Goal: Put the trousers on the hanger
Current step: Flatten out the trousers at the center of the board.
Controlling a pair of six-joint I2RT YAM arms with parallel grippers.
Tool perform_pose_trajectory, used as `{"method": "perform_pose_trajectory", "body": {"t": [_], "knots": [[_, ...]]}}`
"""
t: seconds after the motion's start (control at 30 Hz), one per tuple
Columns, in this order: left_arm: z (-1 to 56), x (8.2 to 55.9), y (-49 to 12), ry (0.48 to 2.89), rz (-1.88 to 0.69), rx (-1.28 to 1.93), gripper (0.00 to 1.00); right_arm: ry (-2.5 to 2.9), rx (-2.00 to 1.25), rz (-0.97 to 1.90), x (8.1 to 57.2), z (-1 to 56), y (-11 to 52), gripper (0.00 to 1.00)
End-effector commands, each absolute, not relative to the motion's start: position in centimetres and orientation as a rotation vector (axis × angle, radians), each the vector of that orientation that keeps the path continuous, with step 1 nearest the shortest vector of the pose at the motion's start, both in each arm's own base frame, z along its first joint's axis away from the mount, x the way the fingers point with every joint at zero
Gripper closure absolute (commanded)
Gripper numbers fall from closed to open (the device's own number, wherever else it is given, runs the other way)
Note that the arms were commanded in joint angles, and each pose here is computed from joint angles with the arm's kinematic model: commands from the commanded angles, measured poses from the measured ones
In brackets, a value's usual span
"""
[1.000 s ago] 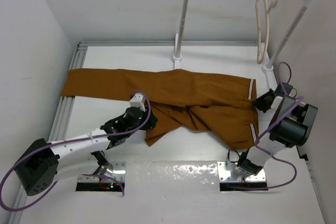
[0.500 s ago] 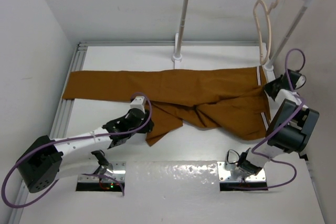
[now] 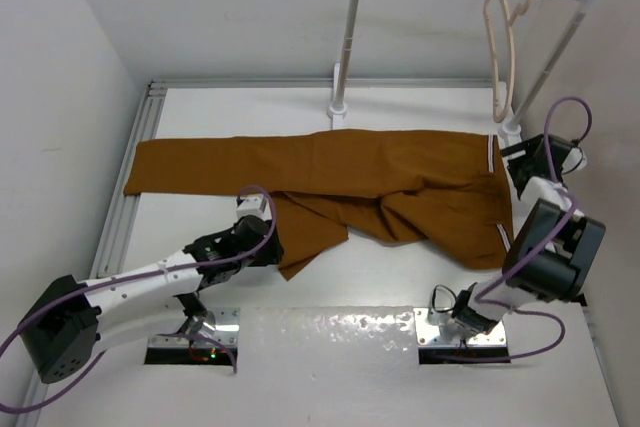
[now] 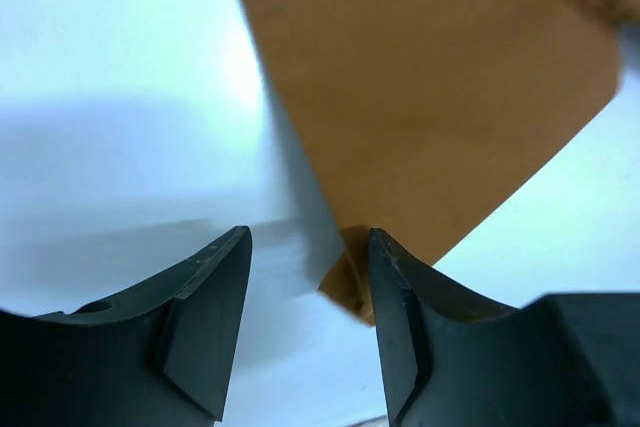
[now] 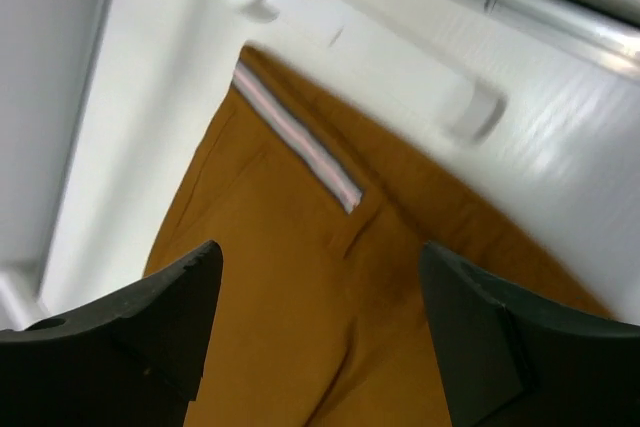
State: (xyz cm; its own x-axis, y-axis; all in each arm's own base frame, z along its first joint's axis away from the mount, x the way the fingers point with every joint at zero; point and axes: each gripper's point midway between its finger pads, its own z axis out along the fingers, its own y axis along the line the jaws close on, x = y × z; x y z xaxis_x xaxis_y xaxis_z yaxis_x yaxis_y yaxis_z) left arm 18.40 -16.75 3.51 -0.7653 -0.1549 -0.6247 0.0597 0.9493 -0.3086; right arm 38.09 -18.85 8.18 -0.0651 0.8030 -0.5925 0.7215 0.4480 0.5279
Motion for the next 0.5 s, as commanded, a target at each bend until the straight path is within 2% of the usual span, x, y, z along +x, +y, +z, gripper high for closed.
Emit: {"method": "perform_pose_trajectory", "body": {"t": [0.0,0.17,0.33,0.4,0.43,0.47], "knots": [[2.3,16.5,-16.6,2.484,-0.425,-0.063,0.52,1.630,1.248,0.197,38.5,13.0,-17.0,0.22],[2.1,14.9,-19.1,2.520,-0.592,0.031,0.54,1.627,1.103,0.239,36.5,15.0,-13.0,0.23],[3.2,15.1,-21.1,2.484,-0.702,0.083,0.54,1.689,1.002,0.313,35.2,14.6,-9.2,0.25],[3.4,15.3,-21.5,2.483,-0.708,0.088,0.55,1.733,0.940,0.351,34.7,14.2,-6.9,0.30],[3.3,15.6,-21.5,2.481,-0.693,0.092,0.58,1.751,0.923,0.354,34.3,13.9,-6.2,0.33],[3.6,16.3,-21.4,2.467,-0.654,0.077,0.66,1.785,0.919,0.359,33.6,12.6,-5.4,0.37]]}}
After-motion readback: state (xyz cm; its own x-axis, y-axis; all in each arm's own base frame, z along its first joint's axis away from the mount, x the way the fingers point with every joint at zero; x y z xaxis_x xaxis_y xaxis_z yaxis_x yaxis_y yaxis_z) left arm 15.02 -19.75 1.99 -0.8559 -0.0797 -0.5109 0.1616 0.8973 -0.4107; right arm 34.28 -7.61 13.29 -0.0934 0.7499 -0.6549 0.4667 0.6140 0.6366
